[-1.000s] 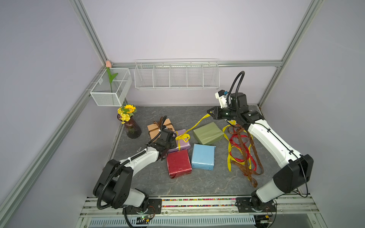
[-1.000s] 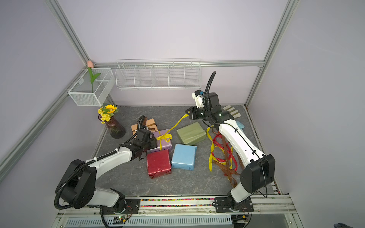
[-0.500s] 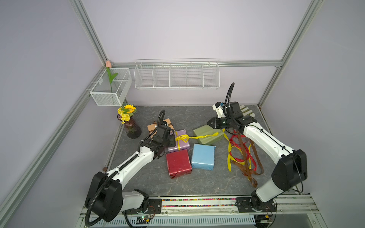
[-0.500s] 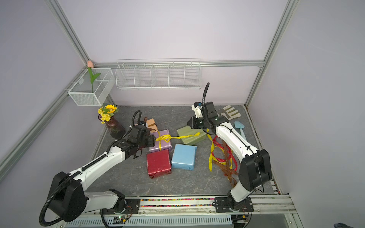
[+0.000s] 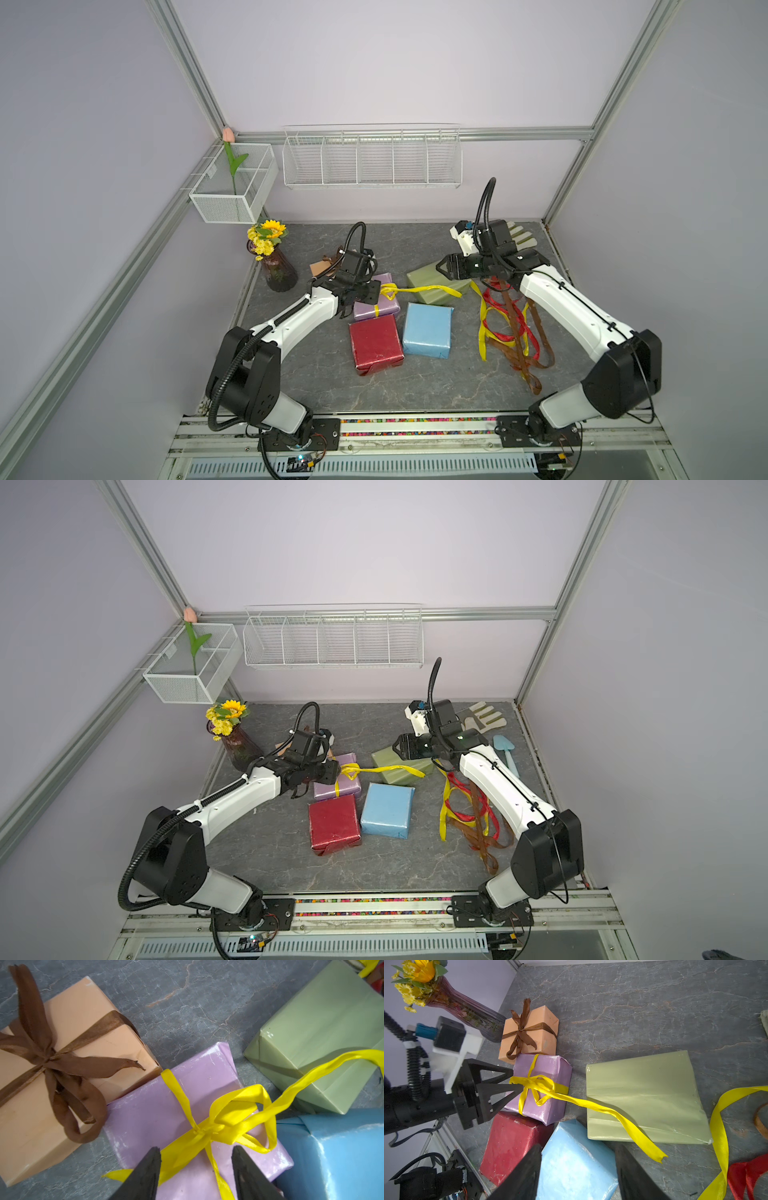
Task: Untie the ribbon bows on the gift boxes
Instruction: Untie the ribbon from the gift box.
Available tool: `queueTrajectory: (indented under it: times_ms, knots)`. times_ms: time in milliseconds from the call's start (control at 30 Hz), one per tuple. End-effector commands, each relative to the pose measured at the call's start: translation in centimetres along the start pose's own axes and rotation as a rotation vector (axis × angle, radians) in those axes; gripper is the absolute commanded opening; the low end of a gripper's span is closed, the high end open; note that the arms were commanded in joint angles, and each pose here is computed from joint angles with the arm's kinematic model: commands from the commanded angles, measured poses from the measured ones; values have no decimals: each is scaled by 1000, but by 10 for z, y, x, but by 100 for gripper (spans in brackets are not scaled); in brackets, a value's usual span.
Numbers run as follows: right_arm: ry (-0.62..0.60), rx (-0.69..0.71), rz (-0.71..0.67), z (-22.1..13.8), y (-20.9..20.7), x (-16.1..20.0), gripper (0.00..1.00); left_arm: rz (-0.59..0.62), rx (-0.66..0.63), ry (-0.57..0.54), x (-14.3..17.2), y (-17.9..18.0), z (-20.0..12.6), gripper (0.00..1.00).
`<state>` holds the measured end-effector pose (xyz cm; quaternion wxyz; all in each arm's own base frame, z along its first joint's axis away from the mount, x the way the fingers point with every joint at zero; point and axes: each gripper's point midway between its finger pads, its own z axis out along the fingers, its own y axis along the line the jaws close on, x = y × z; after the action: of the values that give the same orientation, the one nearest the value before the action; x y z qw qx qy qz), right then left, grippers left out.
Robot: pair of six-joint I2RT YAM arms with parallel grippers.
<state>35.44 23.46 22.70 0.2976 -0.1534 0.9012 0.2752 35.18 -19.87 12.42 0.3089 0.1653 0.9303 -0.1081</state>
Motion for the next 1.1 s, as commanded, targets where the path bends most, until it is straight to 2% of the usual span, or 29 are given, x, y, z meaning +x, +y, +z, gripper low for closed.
queueTrajectory:
  times_ms: [0, 267, 600, 900, 1067]
  knots:
    - [49, 9, -18, 5, -2, 20, 60, 54, 21, 1, -2, -3, 3, 57]
    - [82, -18, -18, 16, 6, 36, 61, 48, 9, 20, 4, 3, 14, 50]
    - [111, -29, -20, 28, 11, 46, 61, -49, 76, -15, 9, 22, 10, 51]
    - [127, -33, -26, 33, 14, 51, 61, -46, 111, -8, 15, 17, 11, 48]
    - [138, -33, -23, 37, 14, 53, 61, -44, 120, -20, 16, 17, 3, 53]
